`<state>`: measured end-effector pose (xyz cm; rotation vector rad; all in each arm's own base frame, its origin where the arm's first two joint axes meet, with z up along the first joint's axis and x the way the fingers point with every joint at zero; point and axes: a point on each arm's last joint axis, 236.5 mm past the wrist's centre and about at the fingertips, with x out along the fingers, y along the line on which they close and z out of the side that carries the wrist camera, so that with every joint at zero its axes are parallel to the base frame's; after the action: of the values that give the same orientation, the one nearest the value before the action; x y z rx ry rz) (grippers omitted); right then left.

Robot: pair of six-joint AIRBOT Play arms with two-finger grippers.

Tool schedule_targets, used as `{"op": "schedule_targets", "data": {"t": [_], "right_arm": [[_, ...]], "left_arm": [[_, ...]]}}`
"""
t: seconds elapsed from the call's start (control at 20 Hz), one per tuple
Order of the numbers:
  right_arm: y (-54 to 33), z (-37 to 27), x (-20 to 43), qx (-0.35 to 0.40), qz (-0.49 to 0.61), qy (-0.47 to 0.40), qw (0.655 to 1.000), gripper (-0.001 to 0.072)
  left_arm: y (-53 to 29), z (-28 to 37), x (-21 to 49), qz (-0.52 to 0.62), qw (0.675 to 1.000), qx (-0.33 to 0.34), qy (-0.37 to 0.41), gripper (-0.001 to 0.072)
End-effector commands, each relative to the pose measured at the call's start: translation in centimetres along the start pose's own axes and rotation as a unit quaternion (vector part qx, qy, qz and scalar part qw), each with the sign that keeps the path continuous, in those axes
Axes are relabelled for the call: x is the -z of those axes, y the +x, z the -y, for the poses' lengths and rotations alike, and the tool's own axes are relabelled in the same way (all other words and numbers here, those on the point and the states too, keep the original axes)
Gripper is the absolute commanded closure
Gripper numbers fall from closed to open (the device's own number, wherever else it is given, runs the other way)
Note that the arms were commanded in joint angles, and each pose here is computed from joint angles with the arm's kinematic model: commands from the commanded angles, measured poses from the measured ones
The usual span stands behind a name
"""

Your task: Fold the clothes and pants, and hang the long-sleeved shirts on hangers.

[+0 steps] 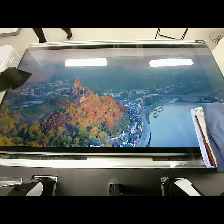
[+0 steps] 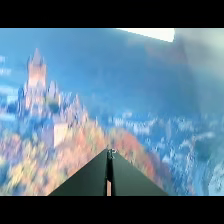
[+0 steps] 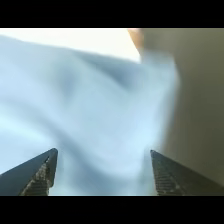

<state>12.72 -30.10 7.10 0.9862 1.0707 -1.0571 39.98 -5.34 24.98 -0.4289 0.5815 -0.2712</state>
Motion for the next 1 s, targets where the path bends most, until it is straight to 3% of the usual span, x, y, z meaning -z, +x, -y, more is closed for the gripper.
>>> {"op": "schedule_targets", "data": {"t": [0.0, 0.15, 0.25, 0.3, 0.35, 0.4, 0.45, 0.55, 0.7, 0.95], "right_arm": [[-12.3, -10.3, -10.0, -0.157, 0.256, -0.104, 0.948, 0.0044], [-22.3, -22.2, -8.9, -0.249, 0.383, -0.229, 0.859, 0.0045], [-21.2, -30.0, -1.8, -0.31, 0.321, -0.307, 0.84, 0.0045], [-18.7, -33.3, 3.2, -0.332, 0.239, -0.333, 0.849, 0.0045], [-15.6, -35.4, 8.3, -0.331, 0.152, -0.36, 0.859, 0.0044], [-12.0, -36.5, 13.6, -0.309, 0.061, -0.4, 0.861, 0.0037], [-8.9, -36.7, 18.0, -0.278, -0.018, -0.433, 0.858, 0.0036], [-4.2, -36.1, 24.6, -0.216, -0.132, -0.476, 0.842, 0.0037], [-1.5, -36.5, 28.9, -0.181, -0.163, -0.518, 0.82, 0.0037], [-1.5, -36.8, 31.1, -0.183, -0.171, -0.538, 0.805, 0.0038]], "left_arm": [[-0.3, 2.4, -3.9, 0.074, 0.996, 0.016, 0.044, 0.0687], [2.9, 1.2, -4.8, 0.051, 0.988, -0.073, 0.128, 0.0689], [6.3, -3.0, -2.1, -0.031, 0.973, -0.171, 0.153, 0.0687], [7.6, -4.7, 0.3, -0.086, 0.961, -0.202, 0.167, 0.0685], [8.9, -6.1, 3.8, -0.156, 0.951, -0.215, 0.157, 0.0633], [9.5, -7.0, 7.9, -0.233, 0.938, -0.223, 0.127, 0.0341], [9.4, -7.8, 11.7, -0.306, 0.918, -0.234, 0.089, -0.0008], [8.9, -8.4, 16.7, -0.4, 0.884, -0.235, 0.056, -0.0004], [9.7, -8.4, 16.3, -0.349, 0.905, -0.24, 0.032, -0.0004], [9.4, -9.6, 15.4, -0.338, 0.903, -0.261, 0.05, -0.0004]]}}
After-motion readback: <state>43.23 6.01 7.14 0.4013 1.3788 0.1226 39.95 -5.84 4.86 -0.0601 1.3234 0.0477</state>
